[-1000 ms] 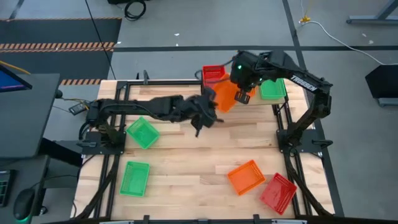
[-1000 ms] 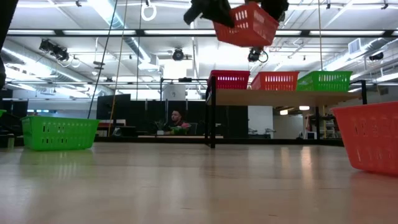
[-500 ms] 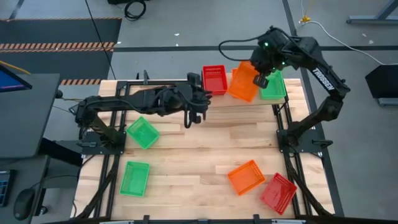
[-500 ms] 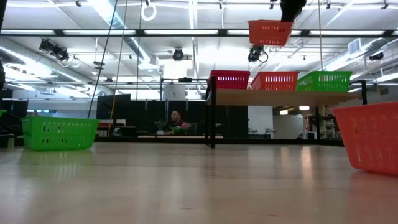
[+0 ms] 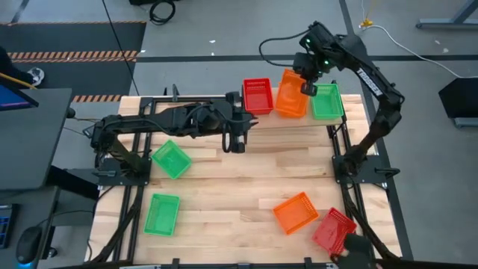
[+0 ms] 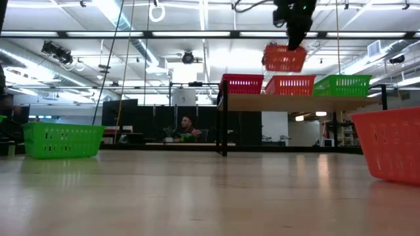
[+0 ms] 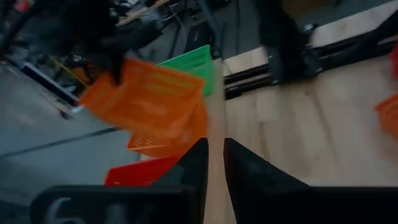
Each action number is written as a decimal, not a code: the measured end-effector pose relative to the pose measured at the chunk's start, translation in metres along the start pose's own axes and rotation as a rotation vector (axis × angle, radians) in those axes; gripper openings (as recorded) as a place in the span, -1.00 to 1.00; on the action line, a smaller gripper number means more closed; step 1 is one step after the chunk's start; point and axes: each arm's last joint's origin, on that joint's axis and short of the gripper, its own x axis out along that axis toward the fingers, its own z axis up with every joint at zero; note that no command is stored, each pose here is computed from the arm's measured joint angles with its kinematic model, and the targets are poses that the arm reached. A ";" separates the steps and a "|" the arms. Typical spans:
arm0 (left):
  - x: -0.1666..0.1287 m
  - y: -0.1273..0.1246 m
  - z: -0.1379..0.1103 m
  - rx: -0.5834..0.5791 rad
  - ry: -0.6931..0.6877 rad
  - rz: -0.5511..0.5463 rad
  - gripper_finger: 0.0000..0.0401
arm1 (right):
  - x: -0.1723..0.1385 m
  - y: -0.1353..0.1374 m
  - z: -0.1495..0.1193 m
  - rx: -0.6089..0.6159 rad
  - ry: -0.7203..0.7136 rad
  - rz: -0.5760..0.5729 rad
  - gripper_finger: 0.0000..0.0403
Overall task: Stack baskets on shelf by color
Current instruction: Stack the left orange bin on top of the orange bin on the shelf
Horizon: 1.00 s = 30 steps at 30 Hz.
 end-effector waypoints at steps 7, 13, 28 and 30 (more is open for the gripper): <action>0.004 -0.008 0.001 -0.067 -0.045 -0.131 -0.78 | 0.030 -0.025 -0.001 -0.058 0.061 -0.001 -0.95; 0.011 -0.014 -0.002 -0.087 -0.016 -0.146 -0.80 | 0.049 -0.034 -0.005 -0.125 0.135 0.050 -0.95; 0.024 -0.030 -0.008 -0.080 0.041 -0.184 -0.81 | 0.060 -0.037 -0.004 -0.073 0.157 0.066 -0.52; 0.027 -0.031 -0.009 -0.079 0.045 -0.186 -0.81 | 0.060 -0.036 -0.004 -0.063 0.141 0.094 -0.39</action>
